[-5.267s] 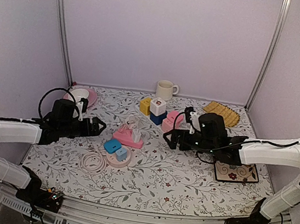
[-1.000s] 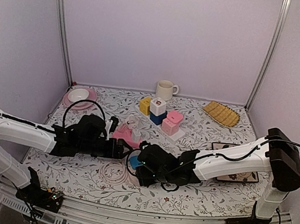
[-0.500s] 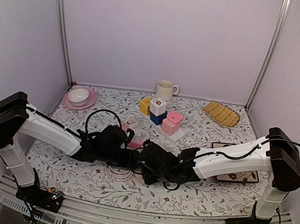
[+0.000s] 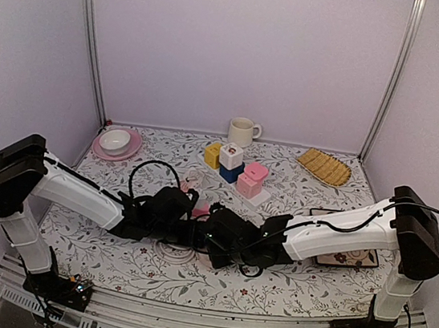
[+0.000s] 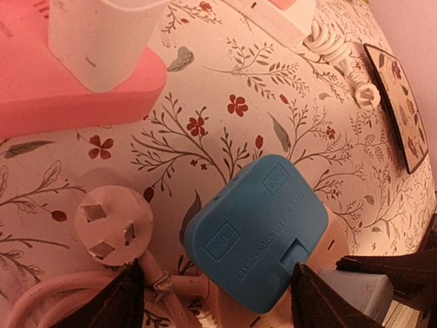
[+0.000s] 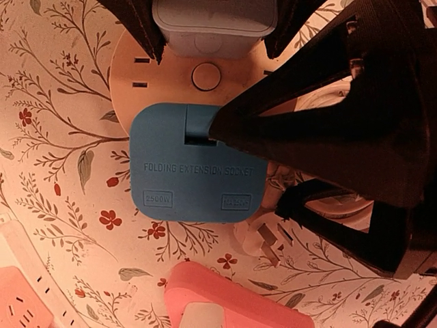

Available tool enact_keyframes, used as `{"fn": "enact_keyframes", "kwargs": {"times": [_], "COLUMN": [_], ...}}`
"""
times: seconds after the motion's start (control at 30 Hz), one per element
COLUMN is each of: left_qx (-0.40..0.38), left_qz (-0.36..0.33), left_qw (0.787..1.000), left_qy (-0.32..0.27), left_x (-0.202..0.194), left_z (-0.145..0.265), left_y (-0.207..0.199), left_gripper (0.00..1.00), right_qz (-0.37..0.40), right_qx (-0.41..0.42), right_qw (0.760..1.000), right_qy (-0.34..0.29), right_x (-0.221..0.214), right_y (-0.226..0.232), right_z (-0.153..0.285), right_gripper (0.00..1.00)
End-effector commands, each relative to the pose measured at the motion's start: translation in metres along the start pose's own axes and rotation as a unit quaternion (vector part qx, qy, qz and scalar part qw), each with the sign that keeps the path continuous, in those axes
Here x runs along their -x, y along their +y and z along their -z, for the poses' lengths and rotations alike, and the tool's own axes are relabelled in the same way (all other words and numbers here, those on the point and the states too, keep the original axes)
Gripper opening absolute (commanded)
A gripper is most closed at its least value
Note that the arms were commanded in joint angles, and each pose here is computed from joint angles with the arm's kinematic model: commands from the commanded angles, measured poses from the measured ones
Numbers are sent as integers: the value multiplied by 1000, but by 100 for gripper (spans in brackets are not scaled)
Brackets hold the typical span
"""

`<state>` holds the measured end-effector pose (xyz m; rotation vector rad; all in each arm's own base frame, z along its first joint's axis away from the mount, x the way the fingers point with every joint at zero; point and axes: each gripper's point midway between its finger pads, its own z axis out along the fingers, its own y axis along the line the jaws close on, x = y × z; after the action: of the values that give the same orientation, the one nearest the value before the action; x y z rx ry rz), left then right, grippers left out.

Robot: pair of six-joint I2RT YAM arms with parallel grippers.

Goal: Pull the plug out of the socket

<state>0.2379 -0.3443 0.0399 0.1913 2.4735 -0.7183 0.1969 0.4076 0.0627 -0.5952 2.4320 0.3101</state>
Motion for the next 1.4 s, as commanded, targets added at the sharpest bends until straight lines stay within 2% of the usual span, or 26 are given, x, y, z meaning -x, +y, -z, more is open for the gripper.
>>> {"fn": "enact_keyframes", "kwargs": {"times": [0.0,0.2,0.37,0.5,0.7,0.9,1.03,1.2,1.37], "left_qx": [102,79,4,-41,-64,-139,-177,-177,-152], "left_qz": [-22,-24,-5,39,131,217,236,236,254], "left_qw": [992,995,1000,998,989,965,954,953,954], "left_qy": [77,62,15,-7,-17,-35,-60,-62,-47], "left_x": [-50,-32,11,26,10,0,10,14,3], "left_z": [-1,9,46,75,92,94,94,87,72], "left_y": [61,43,2,-3,20,19,8,2,14], "left_gripper": [75,76,82,82,76,72,74,75,65], "right_qz": [-50,-44,-50,-71,-119,-151,-161,-169,-172], "right_qx": [57,64,60,70,129,173,190,197,206], "right_qw": [994,993,994,991,979,967,962,960,957], "right_qy": [-72,-83,-72,-84,-105,-111,-113,-108,-107], "right_x": [47,56,54,70,92,99,99,92,91], "right_y": [15,20,15,18,31,48,54,56,59], "right_z": [27,29,19,19,23,22,23,20,20], "right_gripper": [34,34,34,34,33,30,30,30,30]}}
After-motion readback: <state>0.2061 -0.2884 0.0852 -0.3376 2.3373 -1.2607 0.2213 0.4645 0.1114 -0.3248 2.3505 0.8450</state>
